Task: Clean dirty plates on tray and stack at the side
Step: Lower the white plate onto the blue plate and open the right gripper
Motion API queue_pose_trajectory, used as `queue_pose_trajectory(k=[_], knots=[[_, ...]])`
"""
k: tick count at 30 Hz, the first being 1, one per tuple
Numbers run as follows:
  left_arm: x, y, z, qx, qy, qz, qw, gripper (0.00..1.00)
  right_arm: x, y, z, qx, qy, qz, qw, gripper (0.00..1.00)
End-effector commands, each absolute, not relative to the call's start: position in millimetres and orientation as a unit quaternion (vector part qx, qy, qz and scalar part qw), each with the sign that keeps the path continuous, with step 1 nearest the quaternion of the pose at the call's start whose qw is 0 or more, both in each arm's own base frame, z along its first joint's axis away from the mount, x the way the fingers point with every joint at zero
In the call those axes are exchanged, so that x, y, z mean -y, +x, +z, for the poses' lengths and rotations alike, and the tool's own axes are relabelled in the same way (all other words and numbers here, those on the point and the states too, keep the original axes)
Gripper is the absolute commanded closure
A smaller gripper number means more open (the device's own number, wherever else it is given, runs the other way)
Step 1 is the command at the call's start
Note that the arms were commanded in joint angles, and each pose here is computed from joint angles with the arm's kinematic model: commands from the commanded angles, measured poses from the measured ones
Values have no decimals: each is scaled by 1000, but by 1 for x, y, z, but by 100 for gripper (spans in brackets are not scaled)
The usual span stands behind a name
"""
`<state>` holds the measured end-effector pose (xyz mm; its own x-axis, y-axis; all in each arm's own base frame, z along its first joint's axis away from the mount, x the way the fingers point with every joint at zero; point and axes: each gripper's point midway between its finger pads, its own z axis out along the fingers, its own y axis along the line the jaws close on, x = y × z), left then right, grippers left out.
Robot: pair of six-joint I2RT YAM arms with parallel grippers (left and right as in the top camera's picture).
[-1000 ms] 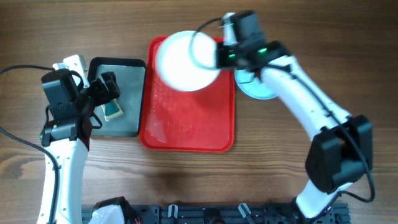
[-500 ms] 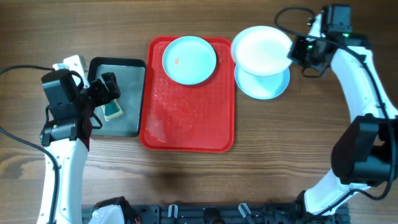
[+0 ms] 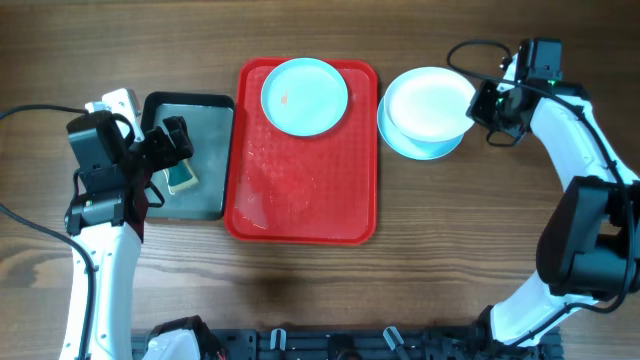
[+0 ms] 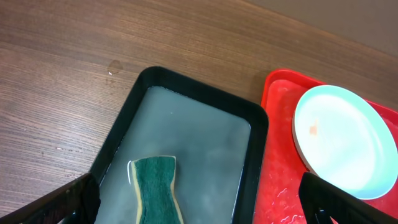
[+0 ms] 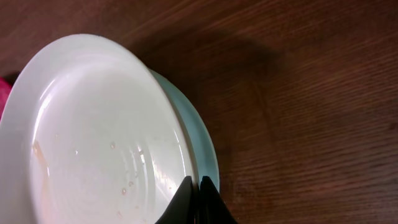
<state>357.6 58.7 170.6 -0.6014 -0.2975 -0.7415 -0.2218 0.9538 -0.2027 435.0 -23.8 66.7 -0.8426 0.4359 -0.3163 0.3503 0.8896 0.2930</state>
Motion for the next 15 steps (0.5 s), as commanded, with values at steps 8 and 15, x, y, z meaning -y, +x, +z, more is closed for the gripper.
queue_pose_trajectory(k=[8,15], knots=[[-58,359,172,-893,-143,-49,424,0,19,421,38,-953,209,112,188,96],[-58,359,172,-893,-143,-49,424,0,9,418,31,-952,198,141,186,95]])
